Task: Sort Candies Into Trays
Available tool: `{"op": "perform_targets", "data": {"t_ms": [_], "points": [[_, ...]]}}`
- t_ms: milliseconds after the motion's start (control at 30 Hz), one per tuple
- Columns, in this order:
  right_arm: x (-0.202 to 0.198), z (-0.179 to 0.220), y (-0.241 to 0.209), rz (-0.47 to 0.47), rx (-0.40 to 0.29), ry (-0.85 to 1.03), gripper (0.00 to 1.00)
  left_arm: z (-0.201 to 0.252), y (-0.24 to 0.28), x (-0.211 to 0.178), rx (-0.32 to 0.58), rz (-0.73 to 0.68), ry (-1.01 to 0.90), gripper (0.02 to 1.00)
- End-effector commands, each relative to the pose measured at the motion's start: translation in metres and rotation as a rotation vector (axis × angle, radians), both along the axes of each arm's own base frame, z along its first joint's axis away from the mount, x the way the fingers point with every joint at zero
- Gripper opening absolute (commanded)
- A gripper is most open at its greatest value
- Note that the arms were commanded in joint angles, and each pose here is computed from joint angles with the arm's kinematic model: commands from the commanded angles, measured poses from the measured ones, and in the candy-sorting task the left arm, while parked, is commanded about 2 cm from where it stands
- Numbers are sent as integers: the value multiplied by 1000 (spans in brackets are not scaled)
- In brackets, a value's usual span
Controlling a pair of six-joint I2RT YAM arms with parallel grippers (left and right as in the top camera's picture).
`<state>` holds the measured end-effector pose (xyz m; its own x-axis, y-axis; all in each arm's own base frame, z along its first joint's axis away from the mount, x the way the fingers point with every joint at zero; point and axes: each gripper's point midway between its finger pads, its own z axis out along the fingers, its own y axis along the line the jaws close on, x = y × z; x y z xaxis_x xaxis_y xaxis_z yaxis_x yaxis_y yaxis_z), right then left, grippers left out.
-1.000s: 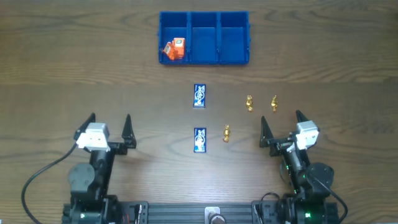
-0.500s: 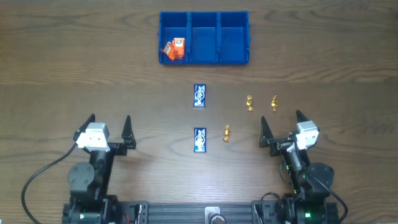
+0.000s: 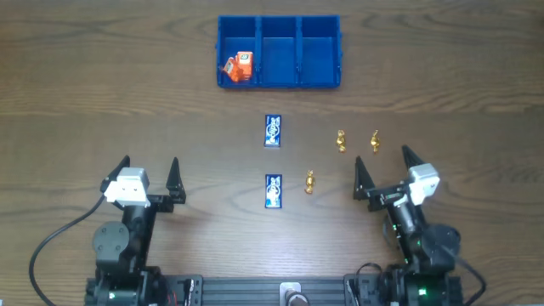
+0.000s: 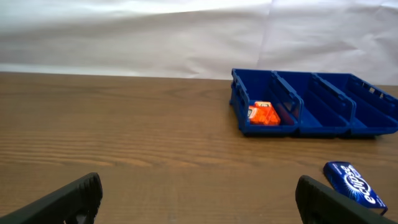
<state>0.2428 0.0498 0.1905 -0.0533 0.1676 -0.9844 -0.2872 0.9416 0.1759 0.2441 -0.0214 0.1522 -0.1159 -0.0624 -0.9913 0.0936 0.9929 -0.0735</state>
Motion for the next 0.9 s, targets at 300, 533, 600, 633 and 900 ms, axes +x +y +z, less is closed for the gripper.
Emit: {"op": "perform_targets", "data": {"t_ms": [300,533,600,633,900], "points": [[22,83,68,348,92,671,998,-16,-1,-1,10,-13,47,998],[11,46,115,383,-33,1138,998,-16,-1,-1,10,-13,47,998],[5,15,119,282,-103,1273,998,-16,-1,-1,10,-13,47,998],[1,2,120,236,-137,1329,998,-16,-1,-1,10,-13,47,998],[-31,-77,165,97,-352,1574,998,-16,-1,-1,10,-13,47,998]]}}
